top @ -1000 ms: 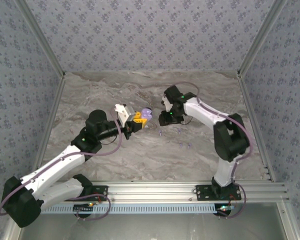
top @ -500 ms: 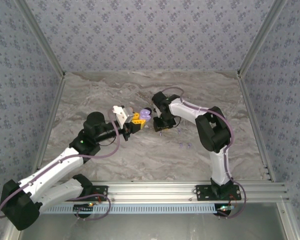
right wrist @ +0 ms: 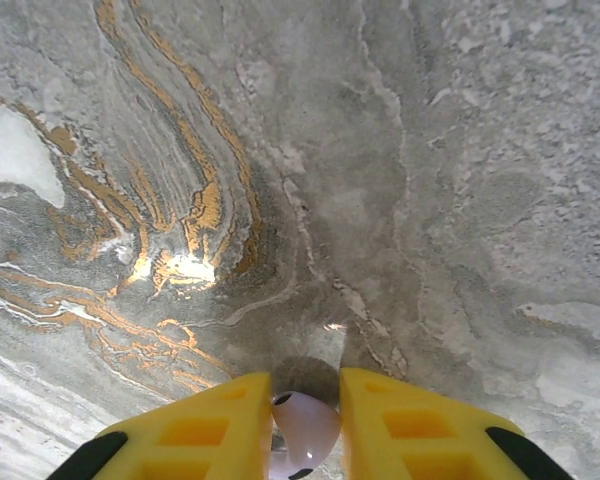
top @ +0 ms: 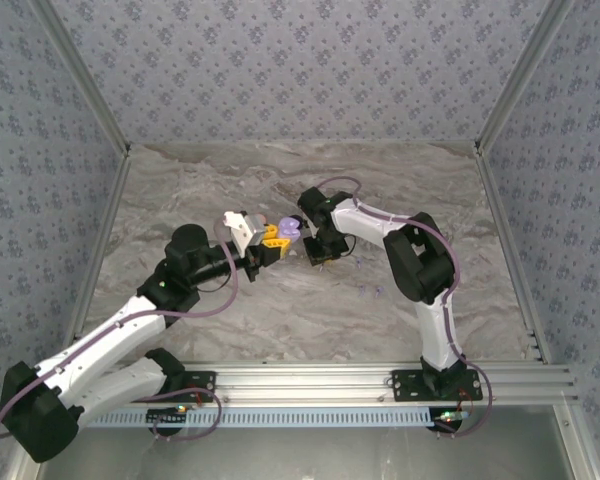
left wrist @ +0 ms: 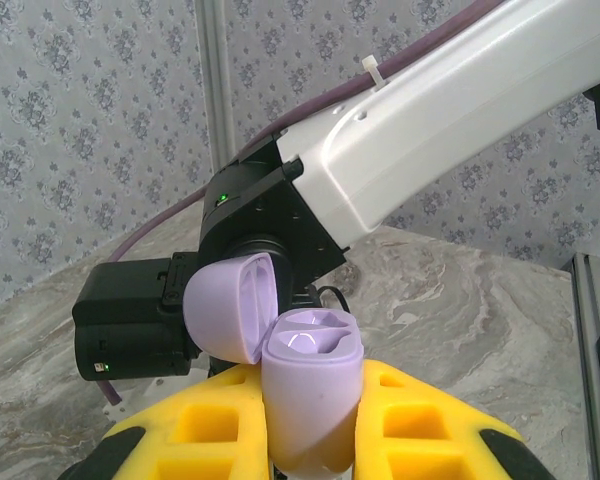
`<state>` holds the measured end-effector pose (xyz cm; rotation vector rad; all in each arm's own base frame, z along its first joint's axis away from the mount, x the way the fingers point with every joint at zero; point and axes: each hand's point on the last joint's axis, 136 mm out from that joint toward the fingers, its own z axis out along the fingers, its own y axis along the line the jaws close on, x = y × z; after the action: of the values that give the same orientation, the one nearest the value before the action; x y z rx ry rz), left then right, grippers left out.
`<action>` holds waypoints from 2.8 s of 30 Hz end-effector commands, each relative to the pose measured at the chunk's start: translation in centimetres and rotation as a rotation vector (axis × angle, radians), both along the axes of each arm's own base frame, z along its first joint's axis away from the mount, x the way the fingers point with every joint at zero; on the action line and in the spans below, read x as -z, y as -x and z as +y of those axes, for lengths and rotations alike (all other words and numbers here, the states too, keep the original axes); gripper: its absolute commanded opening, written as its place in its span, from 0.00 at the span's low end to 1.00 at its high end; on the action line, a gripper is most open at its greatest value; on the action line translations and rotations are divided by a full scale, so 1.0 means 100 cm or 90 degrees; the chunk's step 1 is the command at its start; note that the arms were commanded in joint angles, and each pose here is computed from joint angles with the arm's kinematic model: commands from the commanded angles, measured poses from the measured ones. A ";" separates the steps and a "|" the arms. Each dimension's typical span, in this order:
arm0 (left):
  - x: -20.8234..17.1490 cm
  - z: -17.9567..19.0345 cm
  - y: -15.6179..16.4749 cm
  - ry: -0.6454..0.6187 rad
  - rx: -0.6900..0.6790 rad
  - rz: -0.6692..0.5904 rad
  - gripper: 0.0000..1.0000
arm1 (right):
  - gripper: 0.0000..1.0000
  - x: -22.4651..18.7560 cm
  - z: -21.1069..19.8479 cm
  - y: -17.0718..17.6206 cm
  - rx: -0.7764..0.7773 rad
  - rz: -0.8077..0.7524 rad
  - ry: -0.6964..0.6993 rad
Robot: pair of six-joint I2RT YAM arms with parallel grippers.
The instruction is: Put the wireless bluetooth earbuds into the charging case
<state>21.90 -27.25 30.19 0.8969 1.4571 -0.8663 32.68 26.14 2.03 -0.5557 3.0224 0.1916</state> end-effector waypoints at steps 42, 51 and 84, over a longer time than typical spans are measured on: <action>0.024 -0.047 -0.015 0.063 0.115 0.115 0.00 | 0.24 -0.295 -0.002 0.058 -0.271 -0.512 -0.357; 0.021 -0.051 -0.015 0.070 0.127 0.118 0.00 | 0.24 -0.288 0.015 0.060 -0.298 -0.511 -0.361; 0.020 -0.050 -0.020 0.082 0.111 0.133 0.00 | 0.24 -0.285 0.019 0.054 -0.292 -0.536 -0.345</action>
<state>23.54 -32.05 26.12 0.8783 1.5577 -1.1911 26.70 28.24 29.37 -0.9671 1.9442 0.6266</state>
